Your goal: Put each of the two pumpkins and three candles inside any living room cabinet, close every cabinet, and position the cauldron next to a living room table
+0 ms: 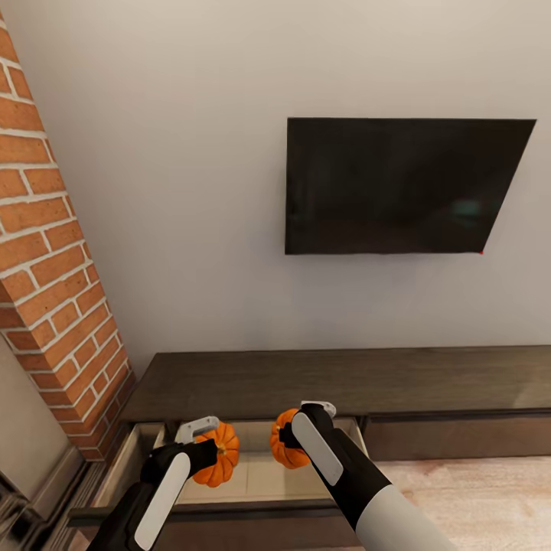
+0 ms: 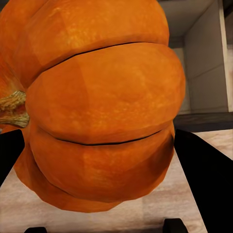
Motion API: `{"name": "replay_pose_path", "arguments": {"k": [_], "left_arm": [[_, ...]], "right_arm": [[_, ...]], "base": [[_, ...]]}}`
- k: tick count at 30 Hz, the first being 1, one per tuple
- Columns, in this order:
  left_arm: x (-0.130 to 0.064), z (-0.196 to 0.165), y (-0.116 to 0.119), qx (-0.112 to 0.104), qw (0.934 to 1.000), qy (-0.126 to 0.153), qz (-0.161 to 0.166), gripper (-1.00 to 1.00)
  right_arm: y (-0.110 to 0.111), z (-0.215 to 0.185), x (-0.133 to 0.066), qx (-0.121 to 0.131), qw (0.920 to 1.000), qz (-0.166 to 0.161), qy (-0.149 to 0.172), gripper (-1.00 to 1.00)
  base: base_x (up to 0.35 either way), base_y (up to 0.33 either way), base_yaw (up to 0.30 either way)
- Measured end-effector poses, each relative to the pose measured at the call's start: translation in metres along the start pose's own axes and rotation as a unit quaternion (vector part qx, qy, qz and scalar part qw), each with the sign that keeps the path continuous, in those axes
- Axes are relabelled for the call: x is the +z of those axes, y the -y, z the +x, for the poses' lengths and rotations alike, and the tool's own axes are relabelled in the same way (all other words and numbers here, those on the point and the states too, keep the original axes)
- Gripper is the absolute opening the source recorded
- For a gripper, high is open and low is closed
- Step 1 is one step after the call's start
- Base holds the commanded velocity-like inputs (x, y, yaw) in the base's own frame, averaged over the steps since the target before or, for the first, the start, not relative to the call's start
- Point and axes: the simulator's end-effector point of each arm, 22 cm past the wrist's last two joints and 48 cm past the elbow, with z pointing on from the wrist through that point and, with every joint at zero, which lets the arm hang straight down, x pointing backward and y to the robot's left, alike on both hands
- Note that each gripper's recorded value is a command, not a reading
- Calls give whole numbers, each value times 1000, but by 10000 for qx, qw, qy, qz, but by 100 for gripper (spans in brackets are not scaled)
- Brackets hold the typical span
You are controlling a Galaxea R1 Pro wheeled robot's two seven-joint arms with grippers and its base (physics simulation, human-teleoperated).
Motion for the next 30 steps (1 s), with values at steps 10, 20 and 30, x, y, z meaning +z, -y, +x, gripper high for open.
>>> {"name": "replay_pose_path", "arguments": {"k": [10,20,30], "left_arm": [[14,10,-2,5,10000,-1,4,-100],[28,19,-5,9,10000,9,30,-100],[42,21,-9,-90,9998,195,36,-100]], "right_arm": [[1,10,17,-2,10000,19,-27,-100],[1,18,32,-3,10000,20,-27,-100],[2,27,48,-3,10000,20,-25,-100]], "base": [[0,0,0],[0,0,0],[0,0,0]]}}
